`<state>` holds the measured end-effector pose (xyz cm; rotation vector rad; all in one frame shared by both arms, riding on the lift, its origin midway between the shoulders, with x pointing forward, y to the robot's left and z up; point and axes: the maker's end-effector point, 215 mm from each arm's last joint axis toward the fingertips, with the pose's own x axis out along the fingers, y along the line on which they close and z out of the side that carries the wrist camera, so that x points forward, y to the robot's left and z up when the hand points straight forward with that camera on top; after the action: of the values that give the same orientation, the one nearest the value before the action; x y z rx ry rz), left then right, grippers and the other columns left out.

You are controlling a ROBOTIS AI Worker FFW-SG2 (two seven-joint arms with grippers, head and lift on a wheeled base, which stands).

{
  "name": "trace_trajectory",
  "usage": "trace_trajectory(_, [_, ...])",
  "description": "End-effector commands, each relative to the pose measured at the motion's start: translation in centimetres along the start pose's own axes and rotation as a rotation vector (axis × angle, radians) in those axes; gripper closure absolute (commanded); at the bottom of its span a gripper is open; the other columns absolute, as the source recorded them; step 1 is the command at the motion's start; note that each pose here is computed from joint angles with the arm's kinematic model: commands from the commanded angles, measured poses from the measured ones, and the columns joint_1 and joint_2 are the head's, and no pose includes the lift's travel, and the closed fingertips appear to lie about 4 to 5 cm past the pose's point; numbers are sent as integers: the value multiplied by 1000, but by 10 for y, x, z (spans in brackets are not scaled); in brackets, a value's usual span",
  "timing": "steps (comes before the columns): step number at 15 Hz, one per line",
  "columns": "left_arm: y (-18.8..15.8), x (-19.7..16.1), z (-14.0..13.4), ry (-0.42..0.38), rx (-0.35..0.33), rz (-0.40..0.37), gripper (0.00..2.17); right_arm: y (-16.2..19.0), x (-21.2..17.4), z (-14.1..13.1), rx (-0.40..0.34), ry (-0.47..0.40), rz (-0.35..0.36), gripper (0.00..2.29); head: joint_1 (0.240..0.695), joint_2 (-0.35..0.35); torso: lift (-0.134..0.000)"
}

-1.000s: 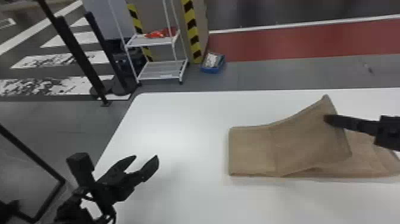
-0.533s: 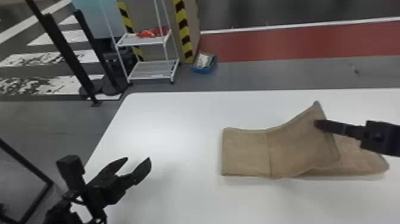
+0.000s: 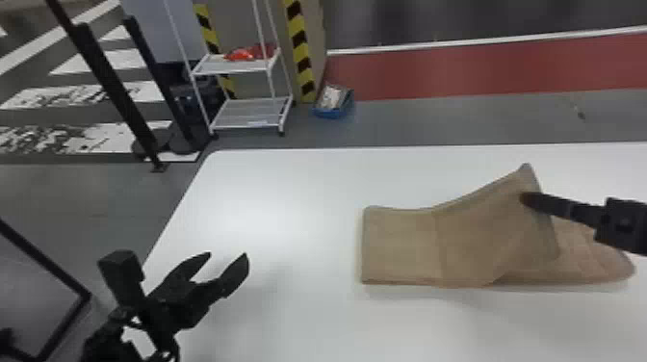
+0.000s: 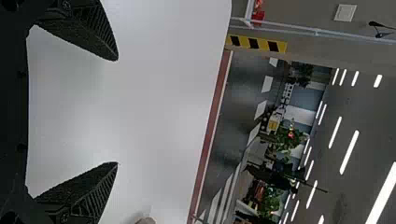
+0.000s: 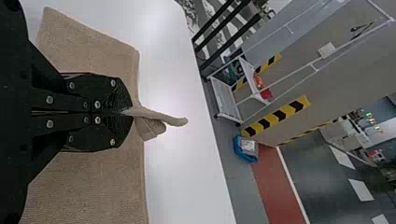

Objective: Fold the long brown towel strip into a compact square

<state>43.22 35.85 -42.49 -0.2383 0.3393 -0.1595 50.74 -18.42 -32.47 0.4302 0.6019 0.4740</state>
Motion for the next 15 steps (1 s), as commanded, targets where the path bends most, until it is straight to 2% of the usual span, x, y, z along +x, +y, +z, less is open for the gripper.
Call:
trace_trajectory(1, [-4, 3, -4, 10, 8, -3, 87, 0, -14, 36, 0, -72, 7, 1480, 695, 210, -125])
trace_trajectory(2, [-7, 4, -6, 13, 6, -8, 87, -11, -18, 45, 17, -90, -6, 1484, 695, 202, -125])
trace_trajectory(6, [-7, 3, -9, 10, 7, -7, 87, -21, -15, 26, 53, -62, -8, 1480, 695, 155, -125])
trace_trajectory(12, [-8, 1, -8, 4, 14, -7, 87, -28, -37, 15, 88, -64, -29, 1484, 695, 149, -125])
trace_trajectory(15, [-8, 1, -8, 4, 15, -10, 87, -35, -48, 18, 115, -76, -41, 1480, 695, 138, -125])
